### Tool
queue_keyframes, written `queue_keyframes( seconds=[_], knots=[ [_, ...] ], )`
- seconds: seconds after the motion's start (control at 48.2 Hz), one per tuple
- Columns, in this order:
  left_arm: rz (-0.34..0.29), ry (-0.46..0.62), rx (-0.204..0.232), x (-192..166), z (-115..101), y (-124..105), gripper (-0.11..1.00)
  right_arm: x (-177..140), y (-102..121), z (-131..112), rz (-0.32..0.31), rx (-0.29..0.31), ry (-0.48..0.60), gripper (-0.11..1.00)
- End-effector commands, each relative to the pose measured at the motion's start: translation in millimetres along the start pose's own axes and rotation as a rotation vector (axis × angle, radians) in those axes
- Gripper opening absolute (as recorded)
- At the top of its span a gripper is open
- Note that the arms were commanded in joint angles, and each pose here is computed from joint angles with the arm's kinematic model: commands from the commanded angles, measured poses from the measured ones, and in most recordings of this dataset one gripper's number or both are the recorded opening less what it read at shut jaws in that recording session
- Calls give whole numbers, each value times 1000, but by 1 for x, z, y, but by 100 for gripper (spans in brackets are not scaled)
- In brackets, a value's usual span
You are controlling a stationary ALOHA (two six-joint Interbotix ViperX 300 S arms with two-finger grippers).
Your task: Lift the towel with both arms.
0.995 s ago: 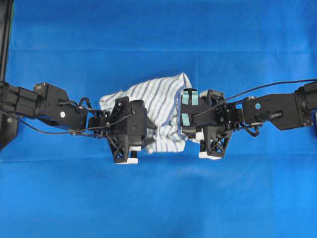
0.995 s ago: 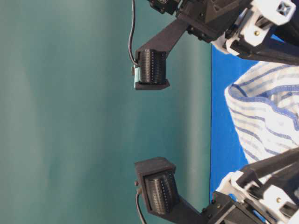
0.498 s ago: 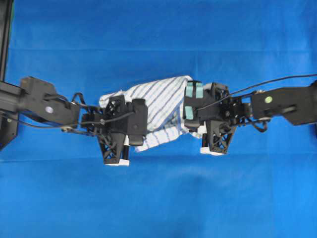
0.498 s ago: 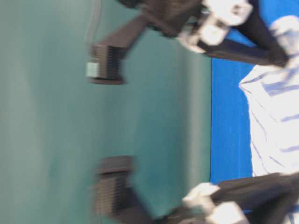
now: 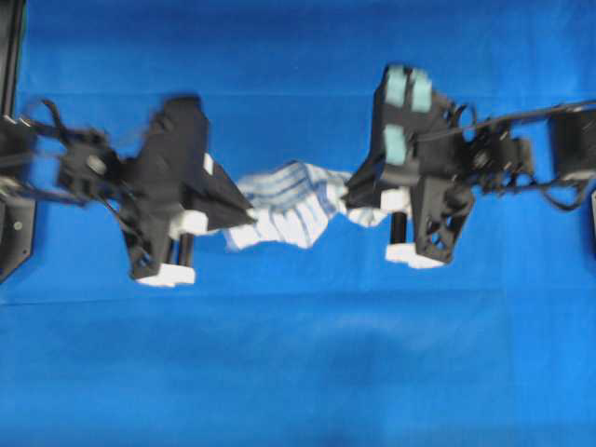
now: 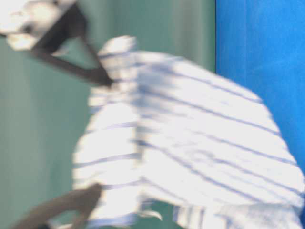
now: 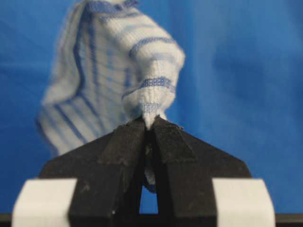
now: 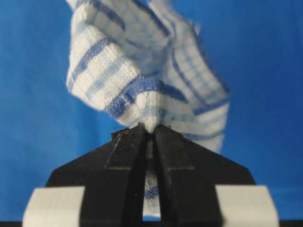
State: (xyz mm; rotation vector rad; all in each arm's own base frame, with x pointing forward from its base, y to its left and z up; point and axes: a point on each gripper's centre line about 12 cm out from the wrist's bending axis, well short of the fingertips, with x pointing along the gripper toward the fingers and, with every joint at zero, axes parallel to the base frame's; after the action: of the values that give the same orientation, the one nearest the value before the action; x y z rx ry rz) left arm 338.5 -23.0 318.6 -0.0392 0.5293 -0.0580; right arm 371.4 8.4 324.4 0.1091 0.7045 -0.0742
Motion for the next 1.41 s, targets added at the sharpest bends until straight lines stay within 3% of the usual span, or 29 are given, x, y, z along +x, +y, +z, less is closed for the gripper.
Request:
queue_keyframes(
  seconds=[0.0,0.373,0.663,1.223,1.389],
  knots=[
    [20,-52,-4,-27,30,7,1,-35,0,33,-6,-8,-86,7],
    [74,-148,-13,-96,101,21,1,-124,-4,109,-79,-38,-239,7],
    [72,-232,2,-130,141,18,1,-156,-6,130,-97,-45,-303,7],
    [73,-224,7,-129,142,18,1,-152,1,129,-89,-107,-283,7],
    [77,-229,39,-129,142,18,3,-151,1,129,-90,-109,-281,7]
  ],
)
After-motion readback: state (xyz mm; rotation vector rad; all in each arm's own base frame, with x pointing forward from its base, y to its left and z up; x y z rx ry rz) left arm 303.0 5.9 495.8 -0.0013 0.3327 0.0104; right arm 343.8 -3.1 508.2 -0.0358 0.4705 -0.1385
